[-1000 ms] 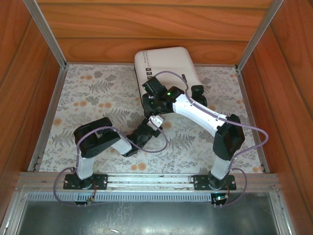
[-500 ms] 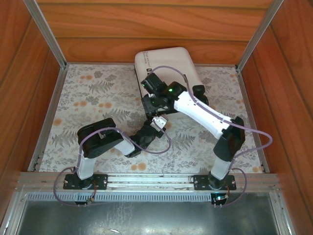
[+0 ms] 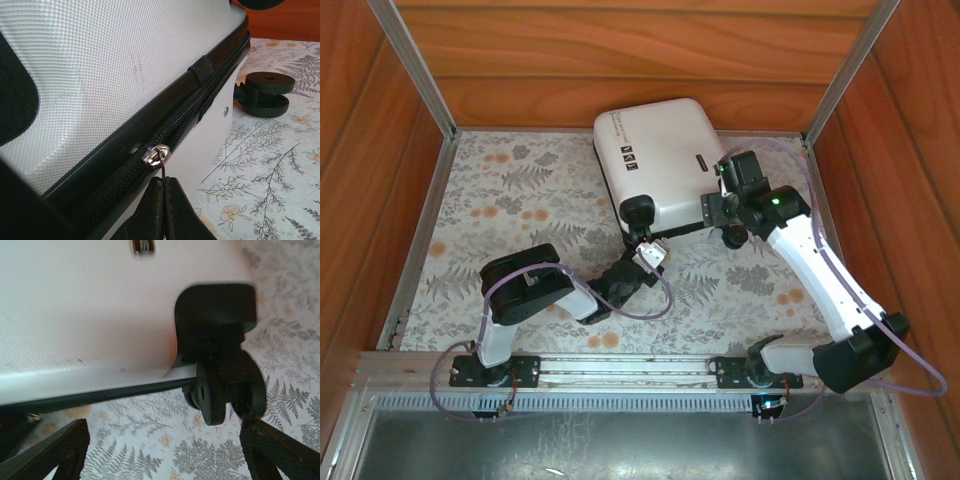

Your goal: Pack the luggage

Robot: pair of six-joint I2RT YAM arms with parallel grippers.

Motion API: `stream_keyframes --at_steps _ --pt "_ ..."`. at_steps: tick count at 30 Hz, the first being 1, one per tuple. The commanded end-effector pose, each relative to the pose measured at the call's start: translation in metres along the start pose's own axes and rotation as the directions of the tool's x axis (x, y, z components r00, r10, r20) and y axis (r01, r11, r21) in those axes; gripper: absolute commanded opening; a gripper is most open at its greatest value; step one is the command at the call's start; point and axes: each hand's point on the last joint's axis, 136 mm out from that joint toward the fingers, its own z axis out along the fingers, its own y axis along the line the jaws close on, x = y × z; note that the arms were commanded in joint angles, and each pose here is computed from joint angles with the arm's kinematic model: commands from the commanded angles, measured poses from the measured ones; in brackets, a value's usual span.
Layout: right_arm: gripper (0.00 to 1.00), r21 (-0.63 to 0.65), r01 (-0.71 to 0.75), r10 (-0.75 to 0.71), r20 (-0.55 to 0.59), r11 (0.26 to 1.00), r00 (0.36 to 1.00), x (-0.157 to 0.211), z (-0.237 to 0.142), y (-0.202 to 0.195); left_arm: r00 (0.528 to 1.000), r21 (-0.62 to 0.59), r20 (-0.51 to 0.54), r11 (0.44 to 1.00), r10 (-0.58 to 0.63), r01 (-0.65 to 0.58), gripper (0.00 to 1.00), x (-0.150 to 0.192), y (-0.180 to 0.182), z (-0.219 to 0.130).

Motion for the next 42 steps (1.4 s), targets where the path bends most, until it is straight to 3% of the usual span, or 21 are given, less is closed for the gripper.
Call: stream_keyframes --at_steps 1,12,22,26,32,35,37,42 --pt "0.84 0.002 0.089 -0.089 -0.046 0.996 0.995 0.005 0.018 -0.005 0.994 0.055 0.097 0.998 -0.050 0.044 0.00 -0.029 -0.016 -0.003" --pt "0.84 0.106 0.037 -0.028 -0.081 0.994 0.996 0.005 0.031 -0.047 0.994 0.037 0.093 0.998 -0.051 0.048 0.00 -0.028 -0.012 -0.005" --pt "0.77 0.051 0.026 -0.017 -0.180 0.998 0.984 0.015 0.070 -0.054 0.994 0.035 0.094 0.998 -0.056 0.053 0.00 -0.029 -0.011 -0.006" --pt "0.62 0.053 0.049 -0.037 -0.210 0.997 0.977 0.018 0.083 -0.057 0.994 0.031 0.093 0.998 -0.057 0.054 0.00 -0.029 -0.010 -0.007" --pt "0.20 -0.090 0.053 -0.065 -0.139 0.995 0.988 0.006 0.077 -0.033 0.993 0.023 0.095 0.998 -0.066 0.064 0.00 -0.030 -0.008 -0.007" --pt "0.06 -0.182 0.047 -0.066 -0.101 0.982 0.993 0.002 0.066 -0.015 0.991 0.023 0.102 0.996 -0.090 0.088 0.00 -0.034 -0.007 -0.008" --pt "0.00 -0.232 0.032 -0.050 -0.072 0.972 0.996 -0.003 0.059 -0.003 0.989 0.024 0.107 0.994 -0.106 0.104 0.00 -0.036 -0.007 -0.008" --pt "0.00 -0.345 -0.004 -0.015 -0.052 0.939 0.999 -0.014 0.042 0.034 0.980 0.016 0.113 0.987 -0.163 0.163 0.00 -0.039 -0.007 -0.003"
